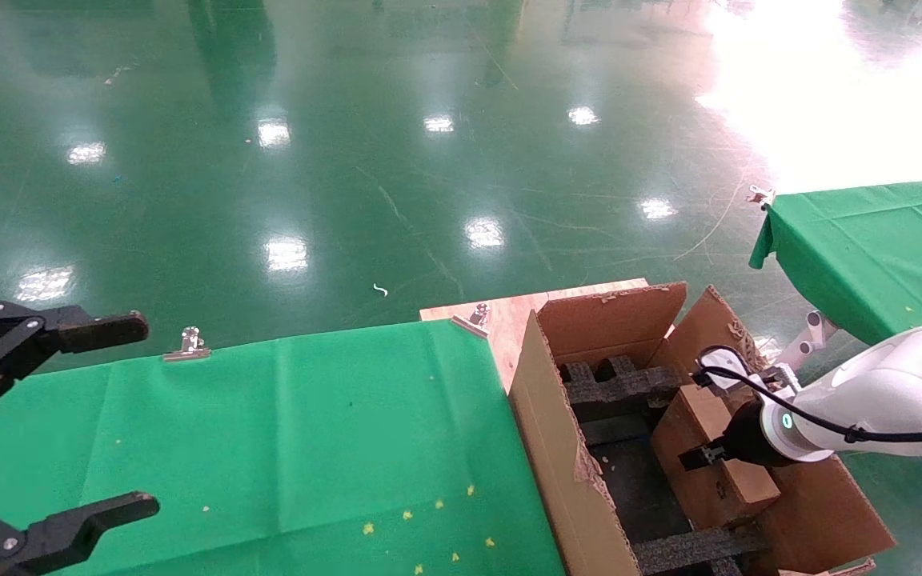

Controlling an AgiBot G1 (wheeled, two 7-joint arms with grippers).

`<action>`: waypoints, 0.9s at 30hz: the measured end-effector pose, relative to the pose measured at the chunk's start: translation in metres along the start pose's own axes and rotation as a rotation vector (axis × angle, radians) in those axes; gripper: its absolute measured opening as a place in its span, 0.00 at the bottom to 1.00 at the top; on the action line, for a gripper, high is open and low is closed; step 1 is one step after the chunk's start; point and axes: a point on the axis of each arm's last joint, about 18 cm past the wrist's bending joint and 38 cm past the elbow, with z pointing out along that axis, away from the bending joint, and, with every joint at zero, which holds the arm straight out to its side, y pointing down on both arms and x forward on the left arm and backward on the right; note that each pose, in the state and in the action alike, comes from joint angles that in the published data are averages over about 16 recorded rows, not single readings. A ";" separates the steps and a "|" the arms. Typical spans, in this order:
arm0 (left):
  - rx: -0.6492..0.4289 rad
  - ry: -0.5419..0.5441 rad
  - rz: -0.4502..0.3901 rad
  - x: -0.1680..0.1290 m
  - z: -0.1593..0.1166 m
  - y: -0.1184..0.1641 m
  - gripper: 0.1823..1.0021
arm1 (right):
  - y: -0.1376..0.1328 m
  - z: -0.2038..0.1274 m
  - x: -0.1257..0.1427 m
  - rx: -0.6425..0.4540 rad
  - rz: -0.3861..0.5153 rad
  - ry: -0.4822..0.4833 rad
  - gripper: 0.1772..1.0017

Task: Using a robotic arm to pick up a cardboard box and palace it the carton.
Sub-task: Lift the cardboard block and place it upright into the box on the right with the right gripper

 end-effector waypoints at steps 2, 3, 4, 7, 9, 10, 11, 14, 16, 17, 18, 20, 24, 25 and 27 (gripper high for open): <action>0.000 0.000 0.000 0.000 0.000 0.000 1.00 | 0.000 0.001 0.000 0.000 -0.001 -0.001 0.19; 0.000 0.000 0.000 0.000 0.000 0.000 1.00 | 0.000 0.001 0.000 0.000 -0.001 -0.002 0.19; 0.000 0.000 0.000 0.000 0.000 0.000 1.00 | 0.000 0.001 0.000 0.000 -0.001 -0.002 0.19; 0.000 0.000 0.000 0.000 0.000 0.000 1.00 | 0.000 0.001 0.000 0.000 0.000 -0.002 0.21; 0.000 0.000 0.000 0.000 0.000 0.000 1.00 | 0.000 0.000 0.000 0.001 0.000 -0.001 0.22; 0.000 0.000 0.000 0.000 0.000 0.000 1.00 | 0.000 0.000 0.000 0.001 0.000 -0.001 0.22; 0.000 0.000 0.000 0.000 0.000 0.000 1.00 | 0.000 0.000 0.000 0.001 0.000 0.000 0.23; 0.000 0.000 0.000 0.000 0.000 0.000 1.00 | -0.001 -0.001 0.001 0.002 0.000 0.001 0.27; 0.000 0.000 0.000 0.000 0.000 0.000 1.00 | -0.001 -0.001 0.001 0.002 0.000 0.001 0.29; 0.000 0.000 0.000 0.000 0.000 0.000 1.00 | -0.001 -0.001 0.001 0.003 0.001 0.002 0.31; 0.000 0.000 0.000 0.000 0.000 0.000 1.00 | -0.001 -0.002 0.001 0.003 0.001 0.002 0.33; 0.000 0.000 0.000 0.000 0.000 0.000 1.00 | -0.001 -0.002 0.002 0.003 0.001 0.002 0.37; 0.000 0.000 0.000 0.000 0.000 0.000 1.00 | -0.002 -0.004 0.003 0.003 0.002 0.003 0.45; 0.000 0.000 0.000 0.000 0.000 0.000 1.00 | -0.002 -0.004 0.003 0.004 0.002 0.003 0.48; 0.000 0.000 0.000 0.000 0.000 0.000 1.00 | -0.003 -0.005 0.003 0.006 0.004 0.003 0.53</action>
